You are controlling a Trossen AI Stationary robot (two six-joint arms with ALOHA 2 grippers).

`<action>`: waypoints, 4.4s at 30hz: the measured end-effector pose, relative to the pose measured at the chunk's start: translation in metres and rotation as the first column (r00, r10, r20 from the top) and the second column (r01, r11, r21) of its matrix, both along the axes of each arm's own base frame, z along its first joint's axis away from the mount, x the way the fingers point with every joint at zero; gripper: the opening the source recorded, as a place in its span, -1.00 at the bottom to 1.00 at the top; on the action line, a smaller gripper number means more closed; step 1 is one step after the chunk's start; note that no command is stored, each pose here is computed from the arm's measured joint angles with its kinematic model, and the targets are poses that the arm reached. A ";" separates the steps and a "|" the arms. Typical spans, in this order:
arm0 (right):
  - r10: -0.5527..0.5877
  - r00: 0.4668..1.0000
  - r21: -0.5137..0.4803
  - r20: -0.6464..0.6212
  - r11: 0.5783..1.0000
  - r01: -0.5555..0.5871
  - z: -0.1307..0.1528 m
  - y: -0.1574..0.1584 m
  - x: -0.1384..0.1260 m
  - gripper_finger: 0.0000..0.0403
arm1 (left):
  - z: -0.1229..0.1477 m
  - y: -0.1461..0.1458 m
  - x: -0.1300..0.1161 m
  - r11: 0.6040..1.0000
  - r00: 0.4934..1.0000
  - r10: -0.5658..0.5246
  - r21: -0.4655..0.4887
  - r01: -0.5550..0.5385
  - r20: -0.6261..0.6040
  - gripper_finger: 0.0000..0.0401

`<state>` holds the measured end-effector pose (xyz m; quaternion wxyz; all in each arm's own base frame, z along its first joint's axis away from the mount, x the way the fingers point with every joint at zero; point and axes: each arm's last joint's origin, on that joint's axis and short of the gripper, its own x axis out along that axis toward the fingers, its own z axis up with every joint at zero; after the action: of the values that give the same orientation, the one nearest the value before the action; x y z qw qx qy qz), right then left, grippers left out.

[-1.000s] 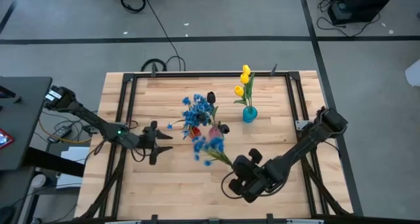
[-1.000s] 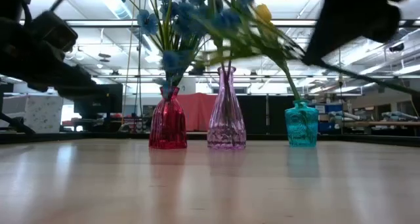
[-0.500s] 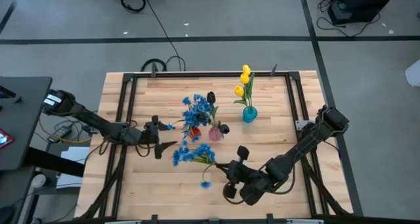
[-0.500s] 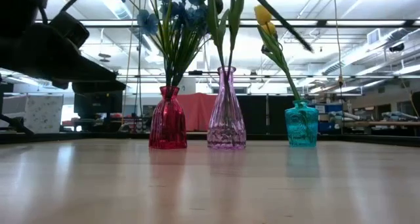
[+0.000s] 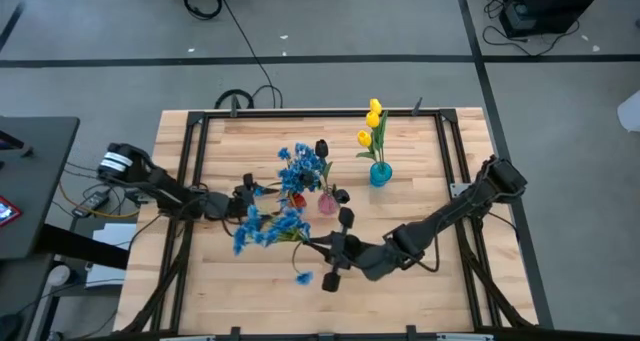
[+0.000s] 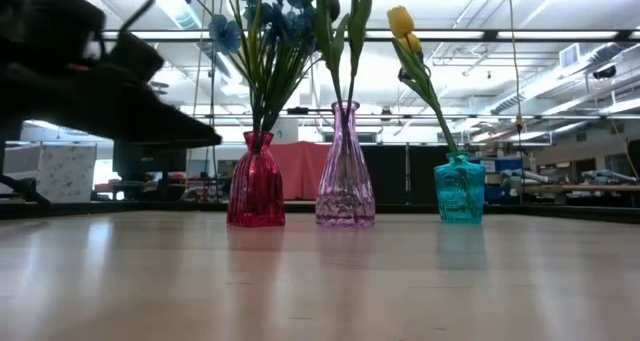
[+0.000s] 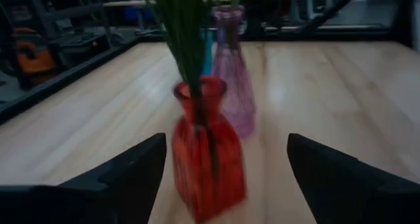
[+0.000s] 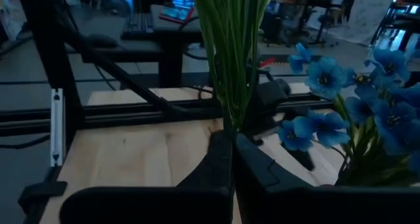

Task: Sort flowers into vase by color
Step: Put the blue flower into the red vase

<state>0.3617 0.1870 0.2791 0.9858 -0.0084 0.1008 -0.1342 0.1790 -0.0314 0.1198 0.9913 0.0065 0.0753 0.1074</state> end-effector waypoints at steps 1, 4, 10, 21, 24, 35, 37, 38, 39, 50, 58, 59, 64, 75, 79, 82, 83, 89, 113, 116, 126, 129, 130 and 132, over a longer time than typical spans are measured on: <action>0.004 1.000 0.003 -0.002 1.000 -0.004 0.000 -0.002 0.001 -0.94 | 0.000 0.001 0.005 1.000 1.000 0.008 0.007 -0.008 0.002 0.63; 0.003 1.000 0.002 -0.004 1.000 -0.003 0.000 -0.006 0.003 -0.94 | -0.002 0.005 0.016 1.000 1.000 0.019 0.014 -0.019 -0.014 0.65; 0.015 1.000 -0.017 0.002 1.000 -0.015 0.001 -0.005 0.003 -0.94 | -0.010 0.012 0.036 1.000 0.999 0.010 0.004 -0.010 -0.054 0.64; 0.040 0.999 -0.021 0.000 0.999 -0.040 0.001 -0.001 0.002 -0.94 | -0.031 0.022 0.061 0.998 0.992 0.009 -0.054 -0.016 -0.129 0.63; 0.043 0.999 -0.026 -0.001 0.999 -0.043 0.001 -0.001 0.002 -0.94 | -0.034 0.022 0.066 0.998 0.993 -0.001 -0.057 -0.006 -0.117 0.63; 0.049 0.993 -0.125 0.105 0.992 -0.035 0.016 0.009 -0.001 -0.94 | -0.037 0.021 0.056 0.997 0.993 -0.035 -0.068 0.028 -0.112 0.22; 0.057 0.990 -0.144 0.129 0.989 -0.038 0.020 0.011 -0.002 -0.94 | -0.037 0.021 0.055 0.997 0.993 -0.035 -0.068 0.028 -0.109 0.18; 0.060 0.989 -0.151 0.138 0.988 -0.039 0.021 0.012 -0.002 -0.94 | -0.037 0.021 0.054 0.997 0.994 -0.036 -0.069 0.028 -0.106 0.17; 0.062 0.988 -0.155 0.142 0.987 -0.039 0.022 0.012 -0.002 -0.94 | -0.037 0.021 0.053 0.997 0.994 -0.035 -0.070 0.028 -0.100 0.17; 0.084 0.981 -0.178 0.177 0.983 -0.052 0.018 0.009 0.007 -0.94 | -0.030 0.019 0.033 0.973 0.992 -0.123 -0.192 0.126 0.029 0.19; 0.106 0.963 -0.192 0.247 0.980 -0.059 0.027 0.002 0.010 -0.94 | -0.026 0.003 0.038 0.950 0.971 -0.232 -0.200 0.239 0.059 0.19; 0.114 0.960 -0.199 0.257 0.978 -0.062 0.029 0.002 0.010 -0.94 | -0.024 0.001 0.039 0.947 0.968 -0.242 -0.199 0.251 0.068 0.19; 0.133 0.945 -0.251 0.300 0.966 -0.056 0.036 0.002 0.009 -0.94 | -0.012 -0.008 0.043 0.937 0.959 -0.273 -0.202 0.284 0.083 0.18; 0.108 0.941 -0.273 0.319 0.962 -0.018 0.048 0.003 0.002 -0.94 | 0.044 -0.022 0.064 0.939 0.952 -0.305 -0.163 0.302 0.004 0.18; 0.107 0.931 -0.310 0.349 0.951 0.007 0.066 0.006 -0.003 -0.94 | 0.074 -0.026 0.066 0.935 0.946 -0.322 -0.145 0.322 0.028 0.18; 0.117 0.926 -0.344 0.360 0.939 0.016 0.078 0.009 -0.005 -0.94 | 0.096 -0.031 0.065 0.935 0.944 -0.328 -0.130 0.331 0.045 0.18; 0.117 0.925 -0.351 0.361 0.936 0.018 0.080 0.009 -0.006 -0.94 | 0.102 -0.032 0.065 0.938 0.945 -0.325 -0.113 0.327 0.040 0.18; 0.110 0.920 -0.355 0.377 0.934 0.034 0.086 0.006 -0.004 -0.94 | 0.134 -0.047 0.069 0.943 0.944 -0.331 -0.043 0.331 0.013 0.18; 0.146 0.900 -0.391 0.411 0.920 0.029 0.097 0.025 -0.022 -0.94 | 0.145 -0.072 0.061 0.890 0.885 -0.457 -0.053 0.454 -0.088 0.19; 0.127 0.919 -0.384 0.374 0.923 0.029 0.097 0.038 -0.034 -0.94 | 0.141 -0.081 0.056 0.889 0.881 -0.458 -0.058 0.454 -0.114 0.19; 0.020 0.963 -0.332 0.270 0.940 0.073 0.098 0.073 -0.076 -0.94 | 0.085 -0.078 0.049 0.935 0.940 -0.338 -0.126 0.331 -0.040 0.19; 0.021 0.971 -0.306 0.236 0.951 0.053 0.091 0.078 -0.078 -0.94 | 0.065 -0.080 0.046 0.954 0.952 -0.291 -0.104 0.281 -0.098 0.19; 0.024 0.973 -0.287 0.230 0.957 0.045 0.087 0.078 -0.078 -0.94 | 0.062 -0.081 0.046 0.958 0.955 -0.278 -0.103 0.268 -0.103 0.19; 0.038 0.975 -0.256 0.220 0.966 0.020 0.077 0.078 -0.076 -0.94 | 0.055 -0.083 0.047 0.960 0.959 -0.265 -0.125 0.253 -0.099 0.19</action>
<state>0.2859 0.2647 0.3561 0.9820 -0.1214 -0.0285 -0.1418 0.2264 -0.1143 0.1752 0.9897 -0.0326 0.1365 -0.0283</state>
